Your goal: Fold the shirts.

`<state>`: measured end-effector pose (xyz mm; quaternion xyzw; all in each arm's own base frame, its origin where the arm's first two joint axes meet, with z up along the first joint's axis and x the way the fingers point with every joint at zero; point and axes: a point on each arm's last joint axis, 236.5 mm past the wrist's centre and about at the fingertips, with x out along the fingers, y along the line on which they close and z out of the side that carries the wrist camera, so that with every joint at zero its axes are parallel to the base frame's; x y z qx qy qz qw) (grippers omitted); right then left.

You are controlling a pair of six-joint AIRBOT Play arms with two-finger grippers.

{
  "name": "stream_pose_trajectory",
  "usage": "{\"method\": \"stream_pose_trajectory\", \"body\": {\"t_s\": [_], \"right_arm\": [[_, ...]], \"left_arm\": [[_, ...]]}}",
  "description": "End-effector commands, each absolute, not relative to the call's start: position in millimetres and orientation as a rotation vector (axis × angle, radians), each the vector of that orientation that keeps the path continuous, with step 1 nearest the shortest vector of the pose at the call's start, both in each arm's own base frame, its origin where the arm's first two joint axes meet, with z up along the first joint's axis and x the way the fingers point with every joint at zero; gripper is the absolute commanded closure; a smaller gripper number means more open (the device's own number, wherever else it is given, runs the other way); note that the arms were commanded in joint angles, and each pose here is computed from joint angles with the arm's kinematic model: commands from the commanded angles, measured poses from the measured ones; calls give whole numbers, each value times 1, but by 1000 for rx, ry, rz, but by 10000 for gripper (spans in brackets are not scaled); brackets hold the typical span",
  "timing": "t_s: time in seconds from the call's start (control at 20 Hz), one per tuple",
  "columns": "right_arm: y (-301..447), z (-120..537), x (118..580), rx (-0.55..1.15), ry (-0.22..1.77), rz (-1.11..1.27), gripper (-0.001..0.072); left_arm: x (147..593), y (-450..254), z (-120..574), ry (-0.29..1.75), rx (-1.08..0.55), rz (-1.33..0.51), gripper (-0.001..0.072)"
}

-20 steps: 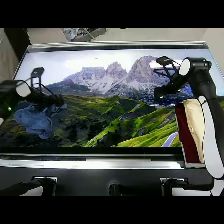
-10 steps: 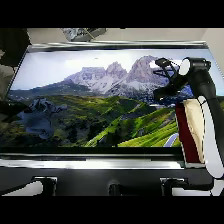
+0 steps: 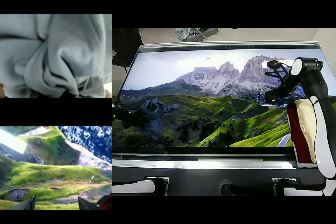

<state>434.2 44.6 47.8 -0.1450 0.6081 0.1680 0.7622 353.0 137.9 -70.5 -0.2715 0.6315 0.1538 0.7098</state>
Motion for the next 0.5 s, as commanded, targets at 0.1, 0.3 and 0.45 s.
{"method": "stream_pose_trajectory", "body": {"t_s": [0.1,0.3,0.45], "right_arm": [[41,48,433,-350,1326,371,89],[30,82,432,-443,1264,370,70],[16,141,418,-490,1142,294,70]], "left_arm": [[423,104,9,1120,-635,84,683],[465,-2,196,654,-631,-308,683],[420,-97,273,549,-509,-525,683]]}}
